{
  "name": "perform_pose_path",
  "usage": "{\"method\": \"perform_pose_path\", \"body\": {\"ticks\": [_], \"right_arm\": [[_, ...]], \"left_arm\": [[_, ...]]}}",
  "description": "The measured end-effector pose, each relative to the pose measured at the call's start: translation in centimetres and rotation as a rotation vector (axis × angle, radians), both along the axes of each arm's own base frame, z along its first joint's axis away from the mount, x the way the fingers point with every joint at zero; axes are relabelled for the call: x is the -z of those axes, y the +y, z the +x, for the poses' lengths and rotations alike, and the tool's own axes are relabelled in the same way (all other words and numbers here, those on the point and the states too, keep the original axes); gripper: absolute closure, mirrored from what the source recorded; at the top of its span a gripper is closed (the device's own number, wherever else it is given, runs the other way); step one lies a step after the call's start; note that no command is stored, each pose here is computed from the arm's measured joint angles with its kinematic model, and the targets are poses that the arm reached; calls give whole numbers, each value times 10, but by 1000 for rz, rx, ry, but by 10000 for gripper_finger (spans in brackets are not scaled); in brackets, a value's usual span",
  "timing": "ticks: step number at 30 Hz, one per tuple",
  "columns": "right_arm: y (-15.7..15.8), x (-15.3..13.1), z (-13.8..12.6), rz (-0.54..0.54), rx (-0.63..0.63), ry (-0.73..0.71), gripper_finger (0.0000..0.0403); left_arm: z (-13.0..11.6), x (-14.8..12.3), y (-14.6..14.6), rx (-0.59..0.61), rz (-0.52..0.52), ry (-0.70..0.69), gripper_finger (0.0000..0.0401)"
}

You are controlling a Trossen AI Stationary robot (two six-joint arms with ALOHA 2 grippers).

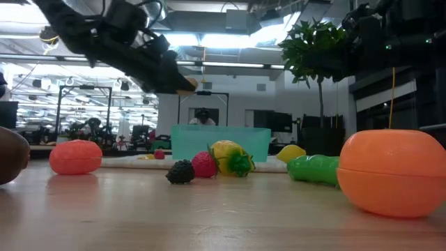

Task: Pick and placing Produce into tupperware
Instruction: Put the brown potato into the blue bin

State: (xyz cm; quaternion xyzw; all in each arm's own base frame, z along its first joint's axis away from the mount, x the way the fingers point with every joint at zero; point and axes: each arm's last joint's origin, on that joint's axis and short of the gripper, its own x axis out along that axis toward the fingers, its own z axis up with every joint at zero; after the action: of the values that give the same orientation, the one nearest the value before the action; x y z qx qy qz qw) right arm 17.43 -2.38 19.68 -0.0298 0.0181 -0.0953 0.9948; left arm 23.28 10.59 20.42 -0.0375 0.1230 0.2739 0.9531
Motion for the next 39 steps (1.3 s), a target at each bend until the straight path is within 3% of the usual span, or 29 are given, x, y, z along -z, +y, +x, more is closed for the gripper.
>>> {"method": "perform_pose_path", "body": {"ticks": [7, 22, 27, 39], "right_arm": [[0, 1, 0, -1, 0, 13, 341], [-4, 4, -1, 10, 23, 40, 341], [-4, 4, -1, 12, 23, 45, 341], [-4, 4, -1, 13, 23, 46, 341]], "left_arm": [[12, -4, 21, 88, -74, 44, 216], [43, -18, 42, 123, -256, 528, 215], [57, -21, 50, 147, -242, 585, 214], [66, 11, 69, 103, -263, 698, 215]]}}
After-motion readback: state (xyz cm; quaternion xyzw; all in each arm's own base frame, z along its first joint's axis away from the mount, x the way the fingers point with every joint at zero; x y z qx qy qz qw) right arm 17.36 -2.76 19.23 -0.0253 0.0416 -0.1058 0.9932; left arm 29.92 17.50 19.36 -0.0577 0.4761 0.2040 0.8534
